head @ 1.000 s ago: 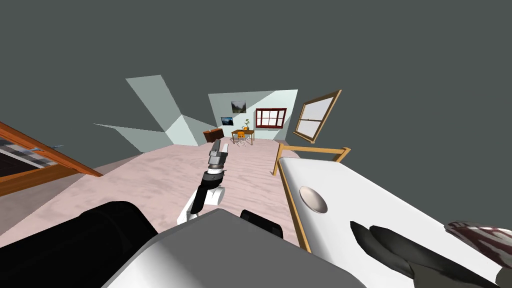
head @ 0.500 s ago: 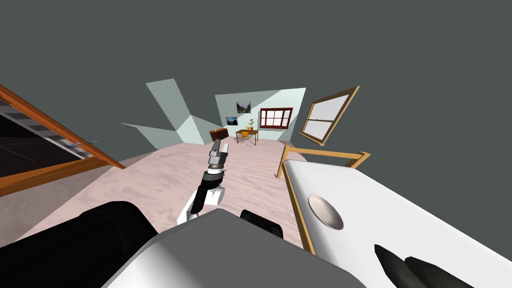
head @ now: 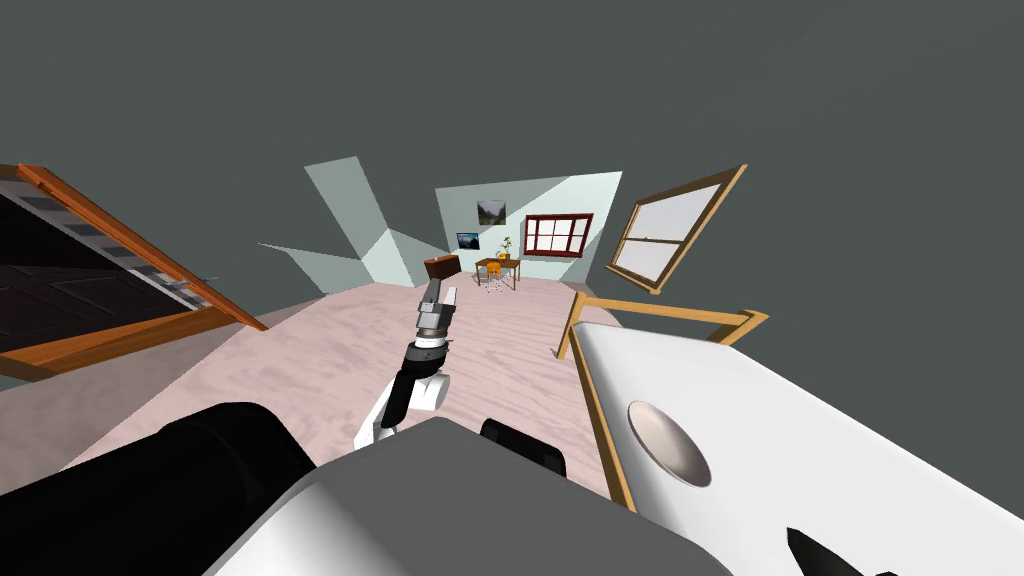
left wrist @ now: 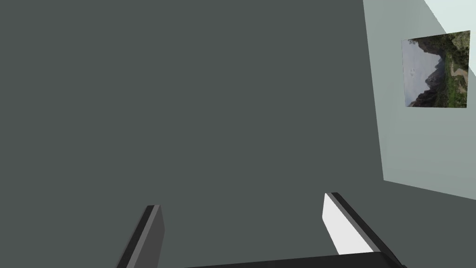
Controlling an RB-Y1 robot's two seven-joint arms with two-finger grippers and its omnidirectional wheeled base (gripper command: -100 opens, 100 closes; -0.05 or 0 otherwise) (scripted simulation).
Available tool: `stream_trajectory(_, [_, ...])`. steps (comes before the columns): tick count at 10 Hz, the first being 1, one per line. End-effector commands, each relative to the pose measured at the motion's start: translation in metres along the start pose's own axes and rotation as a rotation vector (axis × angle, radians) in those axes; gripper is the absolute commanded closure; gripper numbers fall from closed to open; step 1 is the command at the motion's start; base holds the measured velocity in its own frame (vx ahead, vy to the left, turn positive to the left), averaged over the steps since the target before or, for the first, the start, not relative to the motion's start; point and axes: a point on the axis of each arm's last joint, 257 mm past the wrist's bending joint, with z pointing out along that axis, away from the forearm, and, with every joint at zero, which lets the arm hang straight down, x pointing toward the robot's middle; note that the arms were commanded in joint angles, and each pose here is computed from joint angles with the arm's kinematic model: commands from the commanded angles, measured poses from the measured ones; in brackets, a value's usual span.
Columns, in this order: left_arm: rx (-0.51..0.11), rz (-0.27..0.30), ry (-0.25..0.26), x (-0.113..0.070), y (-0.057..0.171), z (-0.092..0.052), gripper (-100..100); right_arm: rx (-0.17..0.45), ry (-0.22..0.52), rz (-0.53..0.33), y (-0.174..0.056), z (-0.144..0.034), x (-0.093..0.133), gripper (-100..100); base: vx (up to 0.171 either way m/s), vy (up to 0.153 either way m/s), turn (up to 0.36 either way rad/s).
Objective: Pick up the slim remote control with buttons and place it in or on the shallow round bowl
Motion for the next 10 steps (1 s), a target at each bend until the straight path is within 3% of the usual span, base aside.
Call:
stream_trajectory(1, [0.0, 0.0, 0.0, 0.0, 0.0, 0.0, 0, 0.002, 0.0, 0.012, 0.008, 0.01, -0.003, -100, 0.005, -0.037, 0.097])
stream_trajectory(3, [0.0, 0.0, 0.0, 0.0, 0.0, 0.0, 0, 0.002, -0.001, 0.023, 0.018, 0.02, -0.009, -100, 0.011, -0.043, 0.064])
stream_trajectory(4, [0.0, 0.0, 0.0, 0.0, 0.0, 0.0, 0, 0.001, -0.001, 0.018, 0.013, 0.015, -0.008, -100, 0.005, -0.018, 0.014])
stream_trajectory(5, [0.0, 0.0, 0.0, 0.0, 0.0, 0.0, 0, 0.002, -0.001, 0.02, 0.013, 0.015, -0.008, 100, -0.001, -0.004, -0.011])
stream_trajectory(9, [0.0, 0.0, 0.0, 0.0, 0.0, 0.0, 0, 0.001, 0.0, 0.017, 0.014, 0.015, -0.008, 100, 0.0, 0.0, 0.004])
stream_trajectory(10, [0.0, 0.0, 0.0, 0.0, 0.0, 0.0, 0, 0.002, 0.0, 0.018, 0.013, 0.015, -0.008, 0, 0.0, 0.0, 0.0])
